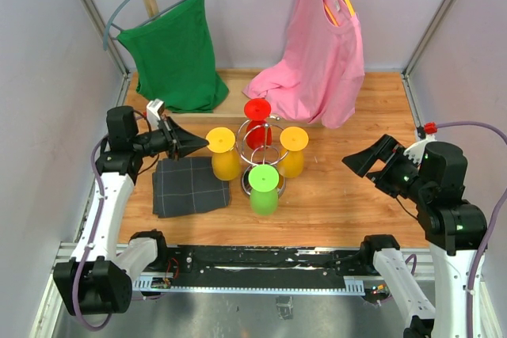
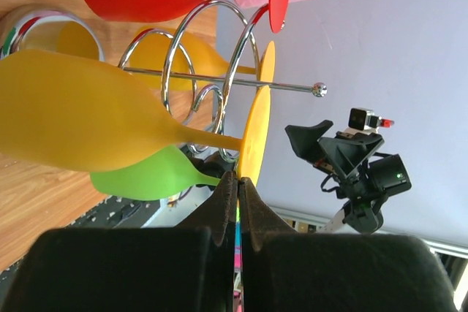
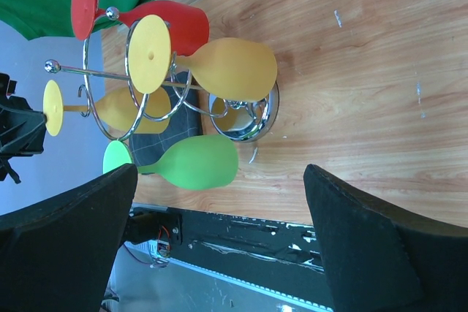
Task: Take the wine glass off the wine glass rack
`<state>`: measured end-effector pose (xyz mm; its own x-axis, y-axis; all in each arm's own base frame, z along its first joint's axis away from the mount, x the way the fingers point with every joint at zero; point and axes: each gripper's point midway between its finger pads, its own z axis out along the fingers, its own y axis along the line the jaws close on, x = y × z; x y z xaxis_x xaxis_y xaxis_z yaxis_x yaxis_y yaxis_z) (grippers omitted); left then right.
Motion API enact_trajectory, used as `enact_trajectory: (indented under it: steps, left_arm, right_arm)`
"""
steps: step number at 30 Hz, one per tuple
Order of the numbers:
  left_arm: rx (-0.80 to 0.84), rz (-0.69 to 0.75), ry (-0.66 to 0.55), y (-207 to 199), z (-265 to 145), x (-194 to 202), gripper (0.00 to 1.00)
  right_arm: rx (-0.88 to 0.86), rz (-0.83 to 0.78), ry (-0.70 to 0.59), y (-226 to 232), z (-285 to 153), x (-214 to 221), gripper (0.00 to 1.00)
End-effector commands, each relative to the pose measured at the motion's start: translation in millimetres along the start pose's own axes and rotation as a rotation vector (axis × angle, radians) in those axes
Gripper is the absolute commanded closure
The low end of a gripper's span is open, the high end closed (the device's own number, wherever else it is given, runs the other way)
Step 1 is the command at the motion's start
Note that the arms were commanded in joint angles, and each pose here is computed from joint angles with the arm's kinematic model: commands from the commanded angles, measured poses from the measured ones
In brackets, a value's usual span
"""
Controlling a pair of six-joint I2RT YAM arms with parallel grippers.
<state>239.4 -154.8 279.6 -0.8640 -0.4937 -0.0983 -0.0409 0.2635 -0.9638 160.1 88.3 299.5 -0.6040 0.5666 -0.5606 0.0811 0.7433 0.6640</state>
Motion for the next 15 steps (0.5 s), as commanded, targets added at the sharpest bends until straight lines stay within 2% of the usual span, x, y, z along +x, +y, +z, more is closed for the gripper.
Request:
enact_trajectory:
  steps: [1, 15]
  left_arm:
    - [0.036, 0.008, 0.014, -12, -9, 2, 1.0]
    - [0.045, 0.041, -0.053, -4, -30, -23, 1.0]
  right_arm:
    - [0.004, -0.004, -0.036, 2, -8, -6, 0.02]
    - [-0.005, -0.002, -0.044, 4, -14, -3, 0.02]
